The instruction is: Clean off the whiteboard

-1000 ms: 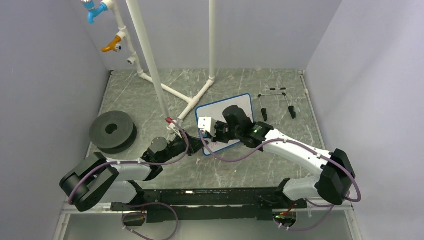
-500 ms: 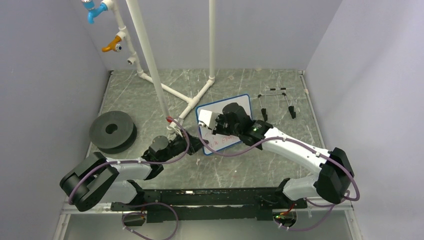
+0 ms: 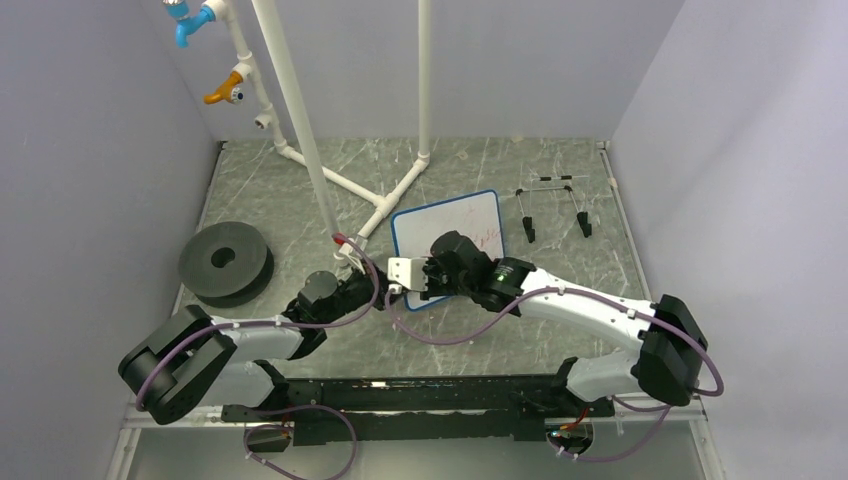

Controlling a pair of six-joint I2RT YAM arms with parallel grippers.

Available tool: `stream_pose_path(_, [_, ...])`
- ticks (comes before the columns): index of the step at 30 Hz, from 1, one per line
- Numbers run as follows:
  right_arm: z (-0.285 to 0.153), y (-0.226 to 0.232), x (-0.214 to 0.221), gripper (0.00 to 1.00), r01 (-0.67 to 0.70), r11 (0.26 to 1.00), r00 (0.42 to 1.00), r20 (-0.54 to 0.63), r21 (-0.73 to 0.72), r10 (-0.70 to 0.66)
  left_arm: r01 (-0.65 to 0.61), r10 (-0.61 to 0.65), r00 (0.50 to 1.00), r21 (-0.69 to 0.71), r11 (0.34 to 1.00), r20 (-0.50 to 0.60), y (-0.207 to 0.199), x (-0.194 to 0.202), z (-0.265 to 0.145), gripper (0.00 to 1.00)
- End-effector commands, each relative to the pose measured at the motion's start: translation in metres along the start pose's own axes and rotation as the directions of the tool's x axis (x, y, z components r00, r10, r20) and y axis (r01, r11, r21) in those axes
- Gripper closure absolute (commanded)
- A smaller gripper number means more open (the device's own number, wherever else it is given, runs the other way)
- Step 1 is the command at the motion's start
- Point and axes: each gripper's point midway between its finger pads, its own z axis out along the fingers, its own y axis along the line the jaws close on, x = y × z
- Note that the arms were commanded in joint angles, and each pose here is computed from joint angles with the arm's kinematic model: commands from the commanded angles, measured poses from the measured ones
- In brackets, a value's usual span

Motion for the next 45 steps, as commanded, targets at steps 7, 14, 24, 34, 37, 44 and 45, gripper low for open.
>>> stream_pose_path(7, [0.005, -0.038, -0.059, 1.00, -0.079, 0.986, 0.994, 0.086, 0.149, 0.067, -0.097, 0.055, 0.985, 0.267, 0.959, 0.161, -0.073, -0.053, 0.010, 1.00])
stream_pose_path(14, [0.005, -0.040, -0.068, 1.00, -0.121, 0.982, 0.989, 0.107, 0.145, 0.106, -0.095, 0.051, 0.985, 0.272, 0.958, 0.165, -0.074, -0.054, 0.010, 1.00])
stream_pose_path(24, [-0.003, -0.072, 0.007, 1.00, -0.249, 0.939, 0.968, 0.038, 0.236, 0.247, -0.110, 0.058, 0.981, 0.281, 0.954, 0.185, -0.078, -0.060, 0.002, 1.00])
stream_pose_path(34, [0.007, 0.030, -0.014, 1.00, 0.004, 0.992, 0.996, 0.084, -0.129, 0.007, -0.098, 0.036, 0.978, 0.300, 0.949, 0.206, -0.081, -0.069, -0.001, 1.00])
stream_pose_path(37, [0.009, 0.022, -0.014, 1.00, 0.000, 0.996, 0.997, 0.076, -0.091, 0.007, -0.100, 0.038, 0.978, 0.297, 0.950, 0.207, -0.081, -0.068, -0.002, 1.00])
stream_pose_path(44, [0.001, -0.069, 0.000, 1.00, -0.222, 0.963, 0.974, 0.076, 0.151, 0.212, -0.094, 0.037, 0.983, 0.318, 0.944, 0.179, -0.082, -0.062, -0.002, 1.00])
stream_pose_path(45, [0.000, -0.075, 0.003, 1.00, -0.229, 0.959, 0.973, 0.071, 0.169, 0.220, -0.094, 0.037, 0.983, 0.322, 0.942, 0.179, -0.083, -0.062, -0.002, 1.00])
